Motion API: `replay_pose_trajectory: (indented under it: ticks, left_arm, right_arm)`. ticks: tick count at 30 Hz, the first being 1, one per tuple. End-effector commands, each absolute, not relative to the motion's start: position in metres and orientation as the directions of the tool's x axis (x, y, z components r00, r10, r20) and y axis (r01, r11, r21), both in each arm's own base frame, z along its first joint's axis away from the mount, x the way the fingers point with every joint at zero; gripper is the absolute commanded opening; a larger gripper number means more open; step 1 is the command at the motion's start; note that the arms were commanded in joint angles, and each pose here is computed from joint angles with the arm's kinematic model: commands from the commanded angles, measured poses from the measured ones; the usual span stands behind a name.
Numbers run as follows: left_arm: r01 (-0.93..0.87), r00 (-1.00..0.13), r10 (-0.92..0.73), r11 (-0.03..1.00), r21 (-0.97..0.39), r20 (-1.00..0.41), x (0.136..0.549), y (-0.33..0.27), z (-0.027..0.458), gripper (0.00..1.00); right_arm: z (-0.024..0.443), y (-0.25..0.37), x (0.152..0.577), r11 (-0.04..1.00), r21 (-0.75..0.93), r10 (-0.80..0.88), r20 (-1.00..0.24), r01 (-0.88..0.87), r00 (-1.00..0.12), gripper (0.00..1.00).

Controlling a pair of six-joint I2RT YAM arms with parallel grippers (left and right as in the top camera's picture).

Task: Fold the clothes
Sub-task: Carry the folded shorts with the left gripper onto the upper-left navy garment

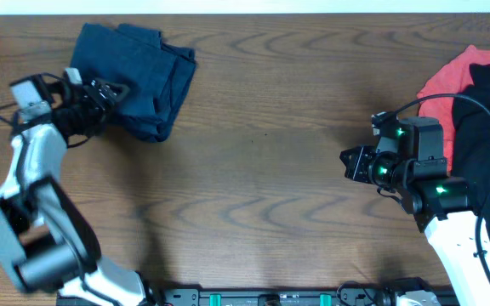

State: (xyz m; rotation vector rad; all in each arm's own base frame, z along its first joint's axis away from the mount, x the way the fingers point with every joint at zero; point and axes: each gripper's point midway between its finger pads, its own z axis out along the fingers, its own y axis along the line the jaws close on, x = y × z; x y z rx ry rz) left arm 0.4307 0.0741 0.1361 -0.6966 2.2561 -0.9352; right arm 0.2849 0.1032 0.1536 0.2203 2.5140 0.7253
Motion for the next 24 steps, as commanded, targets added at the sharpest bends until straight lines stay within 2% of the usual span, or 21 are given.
replay_pose_trajectory:
  ticks: [1, 2, 4, 5, 6, 7, 8, 14, 18, 24]
  left_arm:
    - [-0.135, -0.643, -0.524, 0.796, -0.590, -0.559, 0.413, 0.083, 0.194, 0.80]
    - [-0.138, -0.639, -0.500, 0.822, -0.552, -0.585, 0.405, 0.083, 0.203, 0.74]
    - [-0.129, -0.642, -0.438, 0.871, -0.475, -0.629, 0.393, 0.077, 0.215, 0.48]
    - [-0.126, -0.648, -0.406, 0.891, -0.435, -0.644, 0.389, 0.075, 0.217, 0.30]
    - [-0.133, -0.655, -0.380, 0.909, -0.395, -0.653, 0.387, 0.074, 0.216, 0.19]
    - [-0.150, -0.662, -0.358, 0.924, -0.352, -0.659, 0.386, 0.076, 0.214, 0.09]
    - [-0.169, -0.666, -0.350, 0.931, -0.324, -0.659, 0.387, 0.078, 0.210, 0.06]
    - [-0.124, -0.666, -0.288, 0.952, -0.279, -0.688, 0.429, 0.077, 0.180, 0.06]
    - [-0.163, -0.702, -0.297, 0.952, -0.259, -0.648, 0.455, 0.092, 0.121, 0.06]
    - [-0.275, -0.790, -0.337, 0.941, -0.196, -0.513, 0.451, 0.114, 0.027, 0.08]
  right_arm:
    - [0.157, 0.104, 0.284, 0.843, 0.538, 0.277, -0.435, -0.001, -0.857, 0.01]
    - [0.157, 0.104, 0.284, 0.845, 0.535, 0.271, -0.439, -0.007, -0.857, 0.01]
    - [0.157, 0.104, 0.284, 0.845, 0.535, 0.271, -0.440, -0.007, -0.856, 0.01]
    - [0.157, 0.104, 0.284, 0.845, 0.535, 0.271, -0.440, -0.008, -0.856, 0.01]
    - [0.157, 0.103, 0.285, 0.845, 0.534, 0.272, -0.442, -0.007, -0.855, 0.01]
    - [0.157, 0.103, 0.285, 0.847, 0.532, 0.273, -0.444, -0.006, -0.853, 0.01]
    - [0.157, 0.103, 0.285, 0.848, 0.530, 0.273, -0.445, -0.005, -0.853, 0.01]
    - [0.156, 0.102, 0.285, 0.848, 0.529, 0.273, -0.442, -0.002, -0.855, 0.01]
    - [0.154, 0.102, 0.285, 0.850, 0.527, 0.273, -0.435, 0.004, -0.858, 0.01]
    - [0.147, 0.102, 0.281, 0.852, 0.523, 0.272, -0.406, 0.022, -0.873, 0.01]
